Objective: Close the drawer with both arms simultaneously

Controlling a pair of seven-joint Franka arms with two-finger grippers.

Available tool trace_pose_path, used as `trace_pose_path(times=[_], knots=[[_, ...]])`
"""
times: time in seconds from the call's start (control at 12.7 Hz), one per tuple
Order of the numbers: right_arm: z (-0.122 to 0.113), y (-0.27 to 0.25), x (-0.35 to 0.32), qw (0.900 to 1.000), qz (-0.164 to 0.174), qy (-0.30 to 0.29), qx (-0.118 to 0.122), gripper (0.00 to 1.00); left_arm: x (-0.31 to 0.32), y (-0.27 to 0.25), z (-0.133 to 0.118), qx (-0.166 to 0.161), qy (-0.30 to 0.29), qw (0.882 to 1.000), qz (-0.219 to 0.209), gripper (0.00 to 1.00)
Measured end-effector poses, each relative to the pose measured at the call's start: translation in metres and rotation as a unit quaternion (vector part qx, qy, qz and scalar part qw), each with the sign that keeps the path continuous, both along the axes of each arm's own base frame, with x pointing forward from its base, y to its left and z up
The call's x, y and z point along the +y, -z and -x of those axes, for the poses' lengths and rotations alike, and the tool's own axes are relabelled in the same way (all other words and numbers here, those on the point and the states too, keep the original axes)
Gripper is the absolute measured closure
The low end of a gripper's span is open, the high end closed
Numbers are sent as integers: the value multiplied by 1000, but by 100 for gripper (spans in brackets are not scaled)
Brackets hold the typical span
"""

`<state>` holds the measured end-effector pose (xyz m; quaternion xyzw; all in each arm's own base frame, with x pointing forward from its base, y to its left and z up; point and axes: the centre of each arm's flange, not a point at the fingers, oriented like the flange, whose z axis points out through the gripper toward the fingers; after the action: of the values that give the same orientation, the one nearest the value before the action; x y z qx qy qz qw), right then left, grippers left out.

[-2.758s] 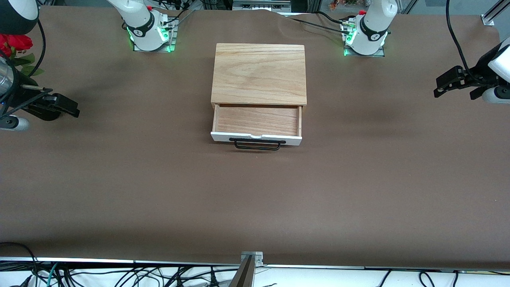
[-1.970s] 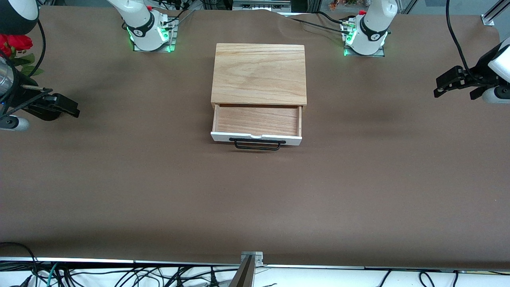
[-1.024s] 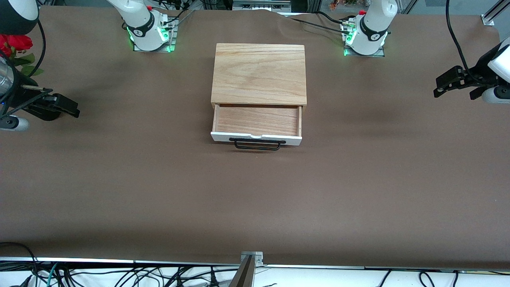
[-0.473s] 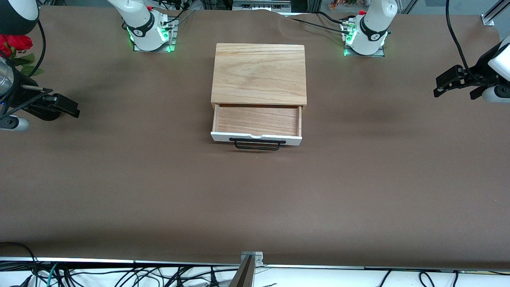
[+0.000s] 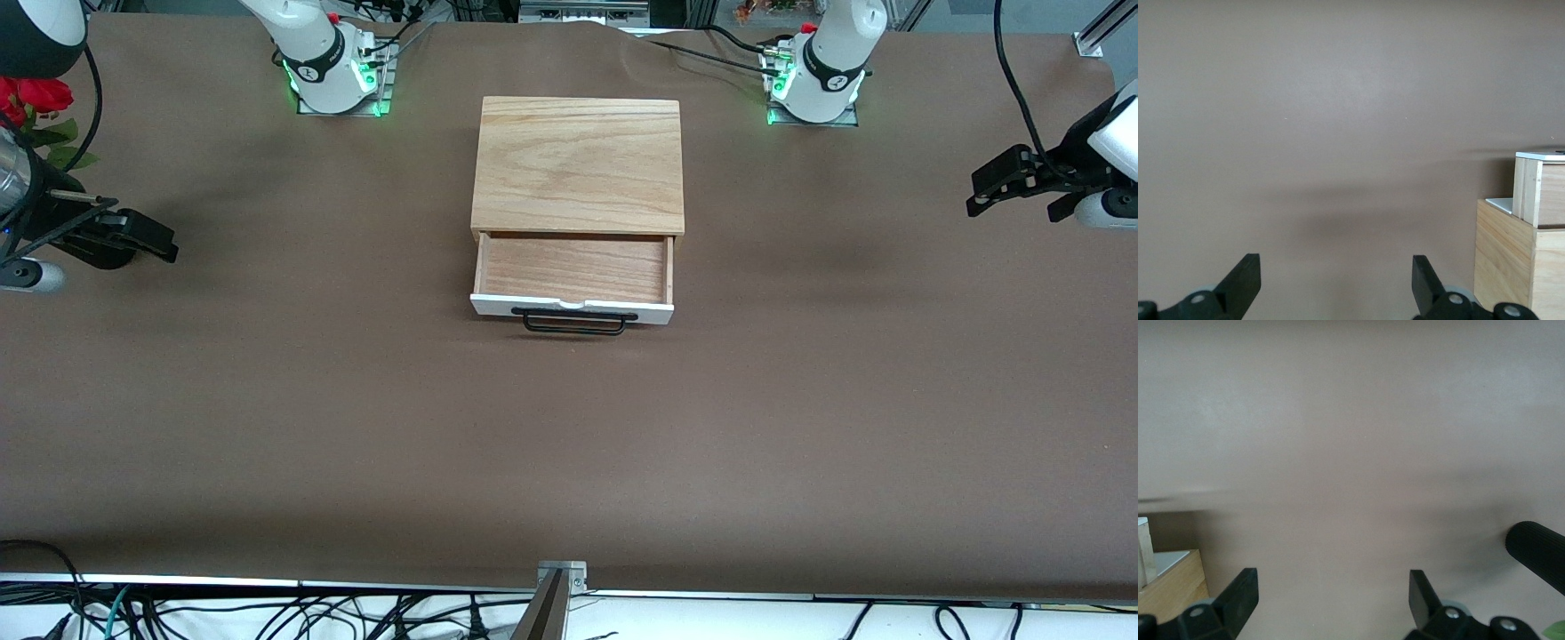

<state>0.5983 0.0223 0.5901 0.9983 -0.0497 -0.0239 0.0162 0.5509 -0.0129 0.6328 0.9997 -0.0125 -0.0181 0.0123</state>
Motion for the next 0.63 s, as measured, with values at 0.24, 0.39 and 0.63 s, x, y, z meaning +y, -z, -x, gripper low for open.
trace_pose_path(times=[0.24, 0.39, 0.63], knots=[[0, 0, 0, 1000, 0, 0, 0, 0, -7, -3, 0, -3, 7, 1000, 1, 0], [0, 1, 0, 1000, 0, 0, 1, 0, -10, -5, 0, -5, 9, 1000, 1, 0], [-2, 2, 0, 1000, 0, 0, -1, 0, -19, -6, 1, -5, 12, 999, 31, 0]])
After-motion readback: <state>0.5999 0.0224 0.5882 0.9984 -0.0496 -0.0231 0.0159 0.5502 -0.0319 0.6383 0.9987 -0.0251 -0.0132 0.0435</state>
